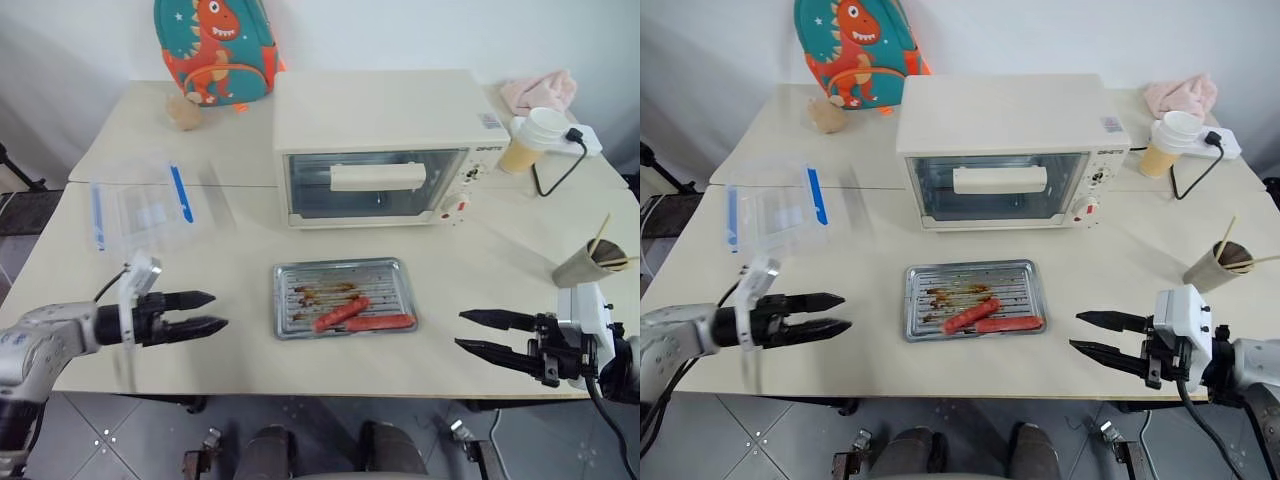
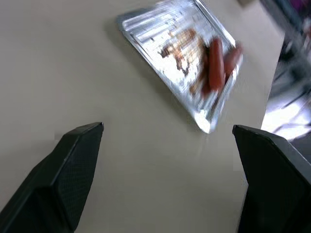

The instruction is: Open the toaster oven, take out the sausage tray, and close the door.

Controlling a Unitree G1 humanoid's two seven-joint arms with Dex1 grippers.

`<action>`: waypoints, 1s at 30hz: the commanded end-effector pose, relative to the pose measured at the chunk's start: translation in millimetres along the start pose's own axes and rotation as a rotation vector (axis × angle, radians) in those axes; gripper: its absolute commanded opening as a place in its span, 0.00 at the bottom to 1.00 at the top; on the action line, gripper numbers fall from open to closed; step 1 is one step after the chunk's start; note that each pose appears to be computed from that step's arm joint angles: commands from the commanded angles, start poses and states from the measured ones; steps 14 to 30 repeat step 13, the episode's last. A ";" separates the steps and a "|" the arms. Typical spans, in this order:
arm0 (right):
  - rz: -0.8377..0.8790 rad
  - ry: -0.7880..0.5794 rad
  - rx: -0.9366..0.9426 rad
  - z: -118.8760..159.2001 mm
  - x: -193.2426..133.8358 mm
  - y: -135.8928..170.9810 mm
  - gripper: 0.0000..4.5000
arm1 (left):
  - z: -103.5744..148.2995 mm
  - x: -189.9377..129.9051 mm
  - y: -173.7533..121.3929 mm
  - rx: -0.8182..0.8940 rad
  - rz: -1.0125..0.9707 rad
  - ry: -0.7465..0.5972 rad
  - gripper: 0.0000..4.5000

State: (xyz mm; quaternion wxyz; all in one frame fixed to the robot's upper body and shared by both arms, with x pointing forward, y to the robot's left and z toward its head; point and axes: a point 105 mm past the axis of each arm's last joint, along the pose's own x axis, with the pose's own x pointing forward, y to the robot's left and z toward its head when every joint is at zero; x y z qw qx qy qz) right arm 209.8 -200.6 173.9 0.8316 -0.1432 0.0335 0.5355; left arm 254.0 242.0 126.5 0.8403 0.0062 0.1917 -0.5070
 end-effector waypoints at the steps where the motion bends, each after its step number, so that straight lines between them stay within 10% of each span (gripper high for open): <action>1: 0.015 -0.020 -0.100 6.1 -3.8 -5.6 0.74 | 15.8 -26.9 2.9 0.214 0.064 -0.084 1.00; 5: 0.086 -0.055 -0.052 6.6 -18.6 -7.4 1.00 | 23.6 -39.4 -1.2 0.320 0.123 -0.115 1.00; 30: 0.061 -0.015 -0.089 -5.0 -31.1 -14.5 1.00 | 30.3 -41.5 -0.1 0.422 0.243 -0.144 1.00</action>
